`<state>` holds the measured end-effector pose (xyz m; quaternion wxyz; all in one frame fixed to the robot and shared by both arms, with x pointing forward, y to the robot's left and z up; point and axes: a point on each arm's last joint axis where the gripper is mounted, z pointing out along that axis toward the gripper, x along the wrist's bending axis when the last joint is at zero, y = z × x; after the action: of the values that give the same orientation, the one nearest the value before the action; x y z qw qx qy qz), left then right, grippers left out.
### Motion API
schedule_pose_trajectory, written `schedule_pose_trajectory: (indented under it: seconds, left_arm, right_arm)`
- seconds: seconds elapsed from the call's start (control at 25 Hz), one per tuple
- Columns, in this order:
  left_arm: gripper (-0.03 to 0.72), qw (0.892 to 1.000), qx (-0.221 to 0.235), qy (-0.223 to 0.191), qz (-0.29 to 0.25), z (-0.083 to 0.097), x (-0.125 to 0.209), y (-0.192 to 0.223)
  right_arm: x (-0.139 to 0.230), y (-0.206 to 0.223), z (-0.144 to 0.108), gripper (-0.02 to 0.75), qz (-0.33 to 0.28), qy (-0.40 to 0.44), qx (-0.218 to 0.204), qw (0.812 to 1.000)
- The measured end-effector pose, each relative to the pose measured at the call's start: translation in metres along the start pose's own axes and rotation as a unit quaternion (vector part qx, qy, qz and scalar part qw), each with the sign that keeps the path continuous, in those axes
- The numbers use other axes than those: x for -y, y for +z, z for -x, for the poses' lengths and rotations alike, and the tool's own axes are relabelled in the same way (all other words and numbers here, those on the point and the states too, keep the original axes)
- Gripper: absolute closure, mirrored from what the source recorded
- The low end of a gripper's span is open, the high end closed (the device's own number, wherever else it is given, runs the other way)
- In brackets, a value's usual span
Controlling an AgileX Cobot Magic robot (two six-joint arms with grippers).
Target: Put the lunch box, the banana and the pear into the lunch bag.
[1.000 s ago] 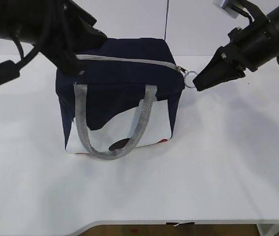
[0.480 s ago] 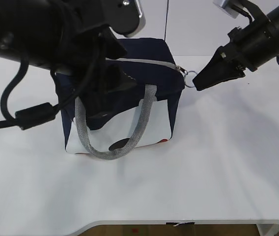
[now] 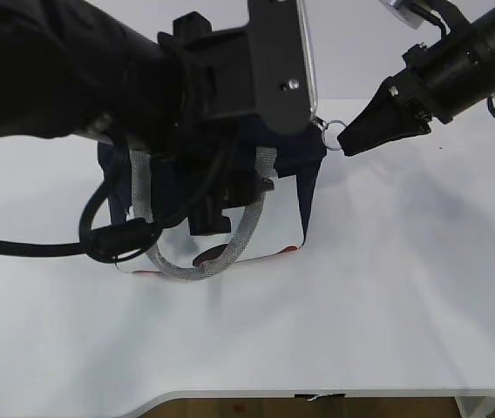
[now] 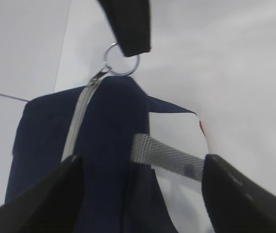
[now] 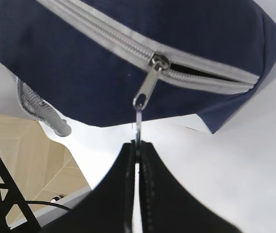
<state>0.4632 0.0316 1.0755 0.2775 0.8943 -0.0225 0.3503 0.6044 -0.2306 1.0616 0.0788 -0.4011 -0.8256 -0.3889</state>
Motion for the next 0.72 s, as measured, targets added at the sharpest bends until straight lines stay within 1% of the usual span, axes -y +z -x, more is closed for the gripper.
schedule_pose_trajectory:
  seconds: [0.08, 0.2, 0.32, 0.56, 0.72]
  left_arm:
    - [0.116, 1.000, 0.002, 0.028, -0.004, 0.005, -0.002, 0.007]
    - [0.118, 0.999, 0.005, 0.052, -0.007, 0.011, -0.001, 0.019]
    - [0.137, 0.997, 0.006, 0.077, -0.009, 0.015, 0.000, 0.030]
    - [0.198, 0.993, -0.005, 0.117, 0.005, 0.015, -0.002, 0.037]
    - [0.207, 0.990, -0.001, 0.141, 0.003, 0.021, -0.001, 0.048]
  right_arm:
    - [0.000, 0.000, 0.000, 0.731, 0.000, 0.000, 0.000, 1.000]
    - [-0.001, 0.000, 0.000, 0.731, 0.003, 0.002, -0.002, 1.000]
    - [-0.001, 0.000, -0.001, 0.731, 0.006, 0.003, -0.004, 1.000]
    - [-0.003, 0.000, -0.002, 0.731, 0.014, 0.007, -0.010, 1.000]
    - [-0.003, 0.000, -0.002, 0.731, 0.018, 0.009, -0.013, 1.000]
